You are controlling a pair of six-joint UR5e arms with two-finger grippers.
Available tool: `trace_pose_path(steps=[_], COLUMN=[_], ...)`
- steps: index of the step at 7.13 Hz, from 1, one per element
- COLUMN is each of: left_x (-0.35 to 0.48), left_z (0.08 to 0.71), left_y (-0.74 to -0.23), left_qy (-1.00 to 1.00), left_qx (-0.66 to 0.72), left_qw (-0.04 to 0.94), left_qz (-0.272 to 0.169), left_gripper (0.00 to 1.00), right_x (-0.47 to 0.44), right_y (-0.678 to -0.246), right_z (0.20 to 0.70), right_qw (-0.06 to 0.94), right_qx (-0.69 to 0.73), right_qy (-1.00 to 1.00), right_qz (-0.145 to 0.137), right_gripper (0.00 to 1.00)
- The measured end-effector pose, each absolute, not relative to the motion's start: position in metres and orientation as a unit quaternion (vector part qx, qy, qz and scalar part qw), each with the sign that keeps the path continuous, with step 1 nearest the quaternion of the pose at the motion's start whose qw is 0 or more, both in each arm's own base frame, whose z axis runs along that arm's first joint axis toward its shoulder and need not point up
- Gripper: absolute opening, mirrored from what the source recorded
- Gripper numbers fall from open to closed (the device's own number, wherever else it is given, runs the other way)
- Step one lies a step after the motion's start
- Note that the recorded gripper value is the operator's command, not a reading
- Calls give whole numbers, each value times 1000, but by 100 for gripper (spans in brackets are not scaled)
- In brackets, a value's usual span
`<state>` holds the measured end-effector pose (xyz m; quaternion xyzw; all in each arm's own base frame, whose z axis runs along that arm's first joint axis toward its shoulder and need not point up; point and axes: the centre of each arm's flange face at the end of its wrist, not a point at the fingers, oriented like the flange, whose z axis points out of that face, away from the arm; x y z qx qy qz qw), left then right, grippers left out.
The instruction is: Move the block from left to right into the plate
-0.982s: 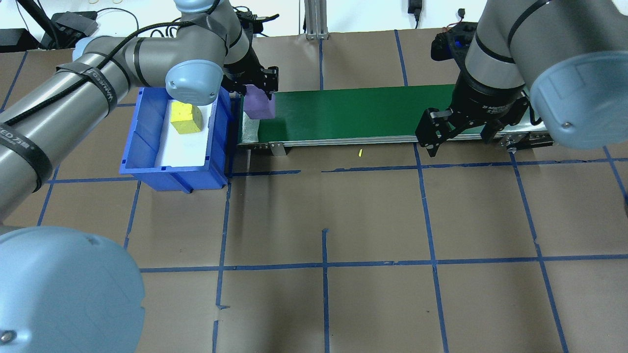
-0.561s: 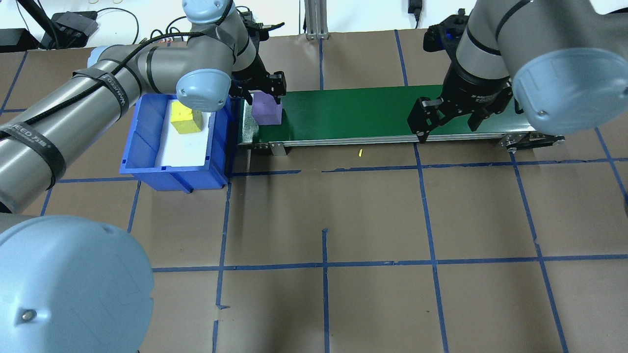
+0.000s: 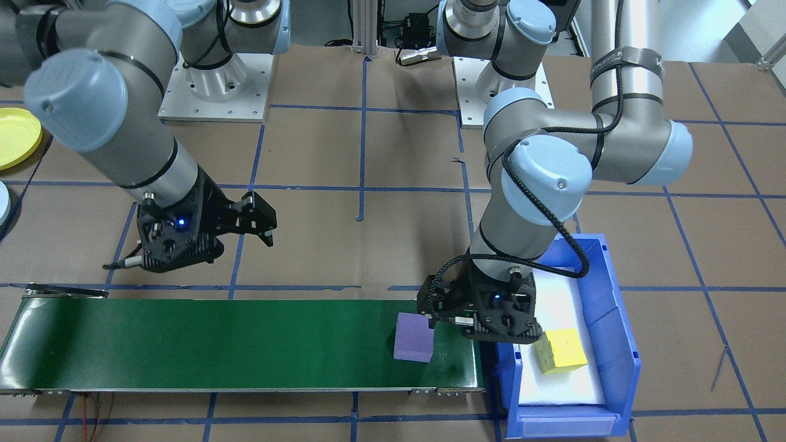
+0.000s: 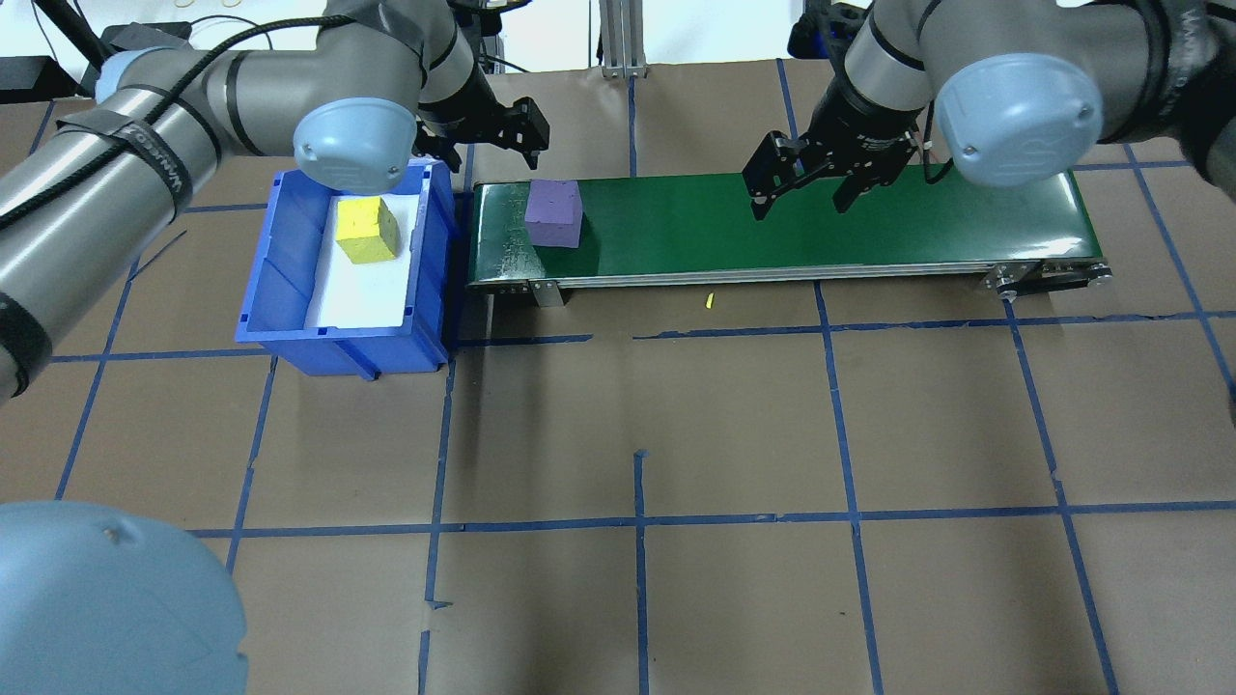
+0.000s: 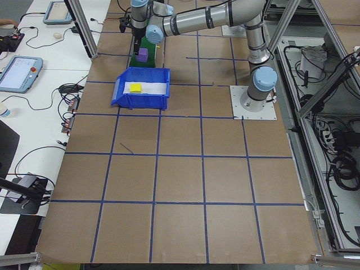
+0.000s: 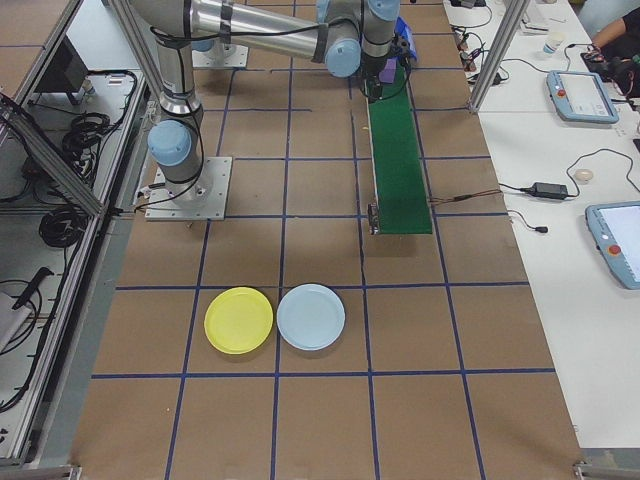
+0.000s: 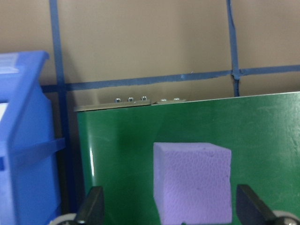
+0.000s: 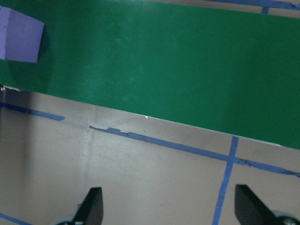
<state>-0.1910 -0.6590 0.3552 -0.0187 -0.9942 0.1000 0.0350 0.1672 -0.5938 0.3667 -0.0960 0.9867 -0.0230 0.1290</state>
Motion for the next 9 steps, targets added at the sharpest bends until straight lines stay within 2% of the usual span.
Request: trace_pose_path(steps=[3, 5, 8, 9], left_x=[-91, -48, -30, -29], left_z=[328, 286, 249, 235], left_y=[-681, -693, -696, -691], left_qy=[-996, -996, -997, -997], left_qx=[51, 71, 78, 79], left_qw=[10, 9, 8, 9], left_qz=[76, 48, 23, 15], left_gripper=[100, 100, 97, 48], right_x=[176, 176, 176, 176], right_y=[-645, -655, -653, -652], right_z=[297, 286, 285, 283], right_qw=[168, 170, 171, 171], right_qx=[-98, -93, -90, -90], right_qy=[980, 979, 980, 980], right_qz=[-51, -56, -54, -52], right_gripper=[99, 99, 99, 99])
